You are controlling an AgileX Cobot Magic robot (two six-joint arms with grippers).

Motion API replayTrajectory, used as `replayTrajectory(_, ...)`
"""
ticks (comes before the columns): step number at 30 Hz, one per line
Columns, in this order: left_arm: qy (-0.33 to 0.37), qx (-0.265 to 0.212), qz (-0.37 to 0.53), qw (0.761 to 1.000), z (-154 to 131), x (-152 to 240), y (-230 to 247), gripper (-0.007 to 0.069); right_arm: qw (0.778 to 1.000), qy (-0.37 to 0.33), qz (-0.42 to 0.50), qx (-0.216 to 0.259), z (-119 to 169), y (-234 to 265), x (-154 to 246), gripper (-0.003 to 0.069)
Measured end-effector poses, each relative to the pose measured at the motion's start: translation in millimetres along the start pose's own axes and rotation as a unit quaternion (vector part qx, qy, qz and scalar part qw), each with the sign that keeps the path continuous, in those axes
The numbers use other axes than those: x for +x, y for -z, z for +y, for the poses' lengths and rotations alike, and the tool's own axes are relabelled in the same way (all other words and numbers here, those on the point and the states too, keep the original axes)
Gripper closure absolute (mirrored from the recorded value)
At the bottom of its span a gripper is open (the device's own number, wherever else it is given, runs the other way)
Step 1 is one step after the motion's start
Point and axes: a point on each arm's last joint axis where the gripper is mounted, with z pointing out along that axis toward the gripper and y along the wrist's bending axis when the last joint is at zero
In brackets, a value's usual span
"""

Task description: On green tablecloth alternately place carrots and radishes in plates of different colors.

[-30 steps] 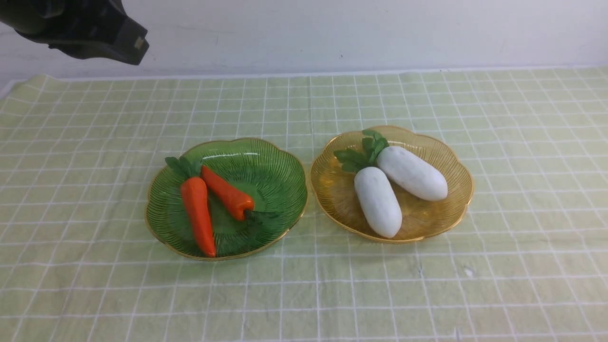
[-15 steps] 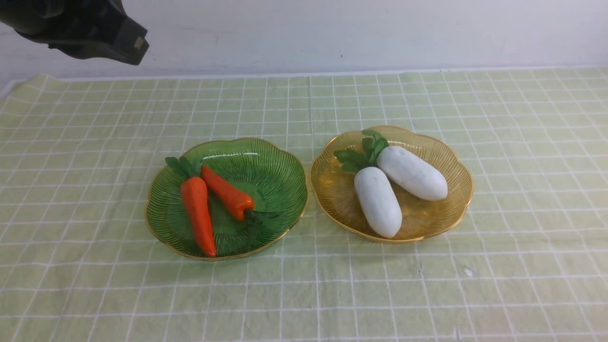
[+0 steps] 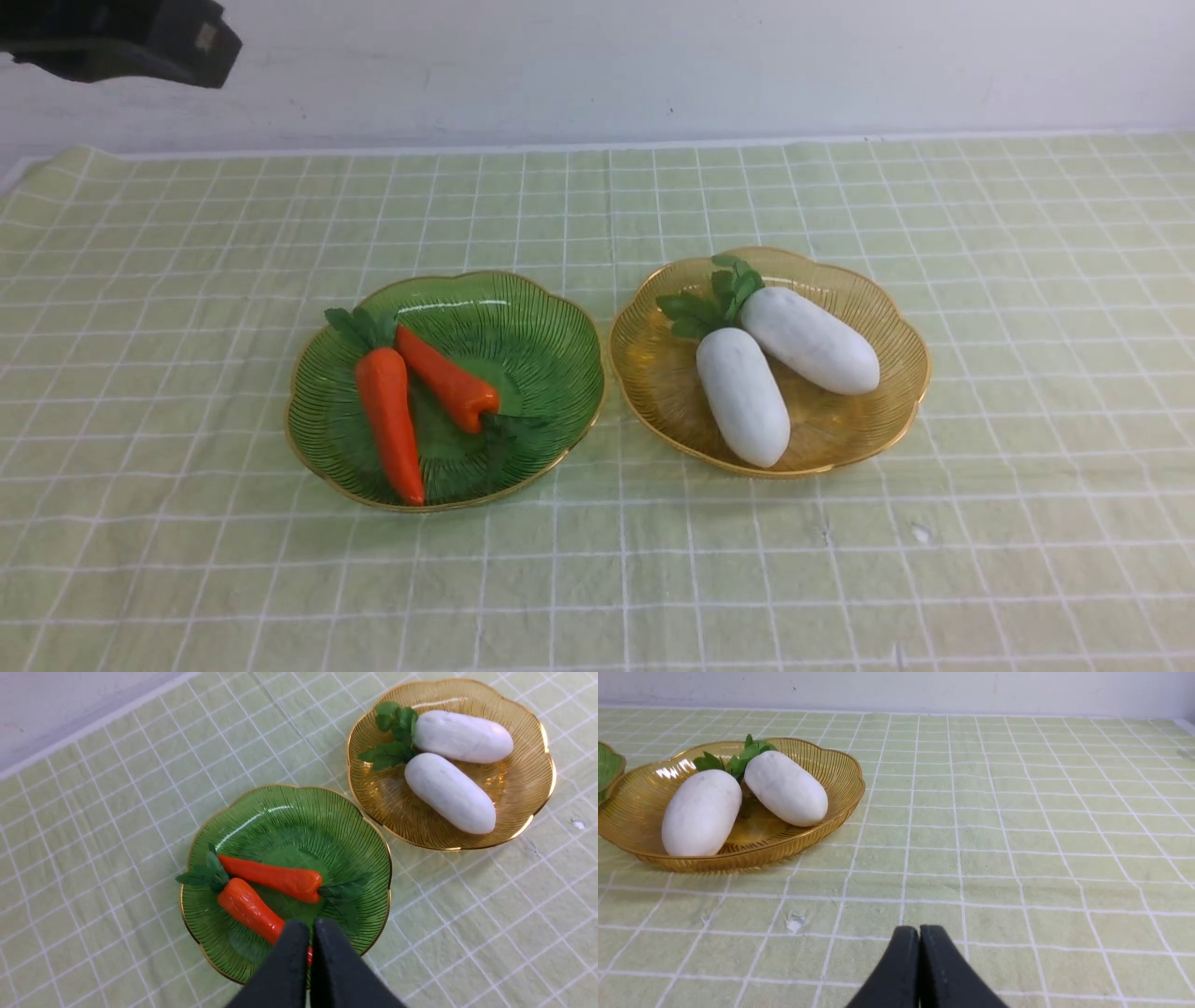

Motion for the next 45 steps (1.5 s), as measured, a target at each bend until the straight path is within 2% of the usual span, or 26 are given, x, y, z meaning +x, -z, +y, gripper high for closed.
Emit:
replayTrajectory(5, -0.003, -0.006, -0.017, 1.0, -11, 27, 32, 0.0633, 1.0, 0.0, 0.0, 0.0, 0, 0, 0, 0.0673)
replayTrajectory(10, 0.008, -0.009, 0.0, 1.0, -23, 71, 43, 0.0633, 1.0, 0.0, 0.0, 0.0, 0, 0, 0, 0.0673)
replayTrajectory(14, 0.051, -0.002, 0.015, 0.999, -37, 119, 48, 0.0633, 1.0, 0.0, 0.0, 0.0, 0, 0, 0, 0.0673)
replayTrajectory(16, 0.078, 0.013, 0.029, 0.996, -50, 165, 38, 0.0633, 1.0, 0.0, 0.0, 0.0, 0, 0, 0, 0.0673)
replayTrajectory(18, 0.083, 0.014, -0.009, 0.996, -57, 191, 33, 0.0633, 1.0, 0.0, 0.0, 0.0, 0, 0, 0, 0.0673)
replayTrajectory(19, 0.085, 0.014, -0.009, 0.996, -57, 192, 29, 0.0633, 1.0, 0.0, 0.0, 0.0, 0, 0, 0, 0.0673)
replayTrajectory(21, 0.094, -0.003, -0.111, 0.989, -63, 221, 18, 0.0633, 1.0, 0.0, 0.0, 0.0, 0, 0, 0, 0.0673)
replayTrajectory(25, 0.11, -0.028, -0.227, 0.967, -64, 246, -1, 0.0633, 1.0, 0.0, 0.0, 0.0, 0, 0, 0, 0.0673)
replayTrajectory(29, 0.117, -0.044, -0.278, 0.952, -64, 266, -16, 0.0633, 1.0, 0.0, 0.0, 0.0, 0, 0, 0, 0.0673)
replayTrajectory(38, 0.122, -0.048, -0.226, 0.965, -67, 304, -57, 0.0633, 1.0, 0.0, 0.0, 0.0, 0, 0, 0, 0.0673)
replayTrajectory(45, 0.118, -0.058, -0.216, 0.967, -66, 314, -68, 0.0633, 1.0, 0.0, 0.0, 0.0, 0, 0, 0, 0.0673)
